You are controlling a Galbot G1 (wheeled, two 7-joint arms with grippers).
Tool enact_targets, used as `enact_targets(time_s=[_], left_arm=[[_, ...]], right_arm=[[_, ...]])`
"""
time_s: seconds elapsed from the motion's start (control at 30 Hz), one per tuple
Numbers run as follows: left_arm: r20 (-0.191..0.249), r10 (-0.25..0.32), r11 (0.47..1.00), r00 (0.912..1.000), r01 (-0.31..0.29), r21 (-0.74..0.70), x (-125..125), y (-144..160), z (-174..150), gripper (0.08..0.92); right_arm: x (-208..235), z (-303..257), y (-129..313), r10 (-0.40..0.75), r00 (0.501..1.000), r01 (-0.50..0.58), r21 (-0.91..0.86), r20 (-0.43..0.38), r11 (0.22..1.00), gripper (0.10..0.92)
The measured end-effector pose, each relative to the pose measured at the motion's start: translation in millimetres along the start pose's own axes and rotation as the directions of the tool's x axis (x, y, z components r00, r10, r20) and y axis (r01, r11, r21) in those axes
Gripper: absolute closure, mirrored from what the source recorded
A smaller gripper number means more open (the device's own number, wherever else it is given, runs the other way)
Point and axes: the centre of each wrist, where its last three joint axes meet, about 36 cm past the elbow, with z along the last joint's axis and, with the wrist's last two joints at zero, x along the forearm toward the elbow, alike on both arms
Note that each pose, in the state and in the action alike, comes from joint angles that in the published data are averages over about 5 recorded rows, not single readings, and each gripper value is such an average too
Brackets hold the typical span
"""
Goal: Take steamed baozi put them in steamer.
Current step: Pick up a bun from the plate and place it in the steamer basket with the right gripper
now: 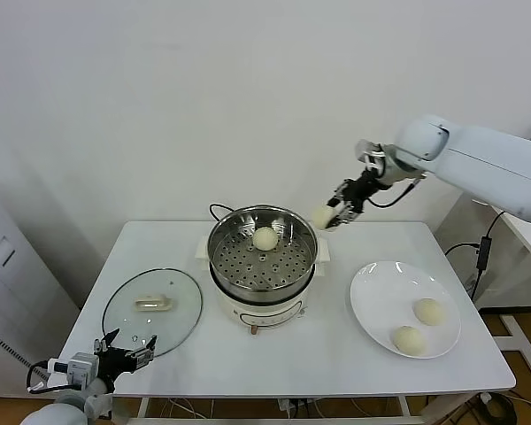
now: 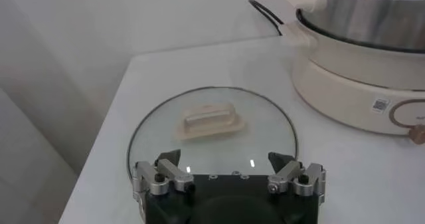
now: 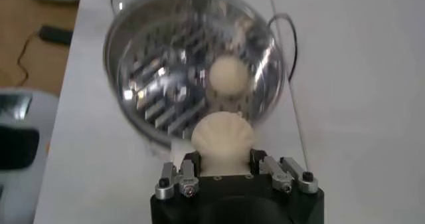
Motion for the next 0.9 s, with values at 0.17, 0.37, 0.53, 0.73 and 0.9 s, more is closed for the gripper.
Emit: enact_targets(time_s=[0.17, 0.37, 0.53, 0.73, 0.9], left_arm=[[0.000, -0.001, 1.000, 1.0000, 0.001, 0.001, 0.2, -0.5, 0.5, 0.177], [-0.002, -0.002, 1.000, 1.0000, 0.002, -0.002, 0.4, -0.2, 1.0, 0.177], [-0.004, -0.003, 1.000, 1.0000, 0.003, -0.004, 0.9, 0.5, 1.7, 0.177], [-0.006, -0.003, 1.000, 1.0000, 0.002, -0.005, 2.0, 0.5, 2.3, 0.177], [-0.007, -0.003, 1.000, 1.0000, 0.003, -0.006, 2.0, 0.9, 2.8, 0.177]], right_arm=[[-31.1, -31.0, 0.7, -0.016, 0.999, 0.016, -0.014, 0.031, 1.000, 0.561], [-75.0, -62.3, 5.2, -0.042, 0.998, 0.044, -0.026, 0.050, 0.999, 0.564], [-110.2, -81.3, 12.2, -0.062, 0.997, 0.064, -0.034, 0.038, 0.997, 0.562], [-144.2, -98.2, 20.8, -0.070, 0.997, 0.071, -0.048, 0.023, 0.996, 0.561], [-168.1, -106.9, 27.6, -0.071, 0.997, 0.071, -0.056, 0.008, 0.996, 0.561]])
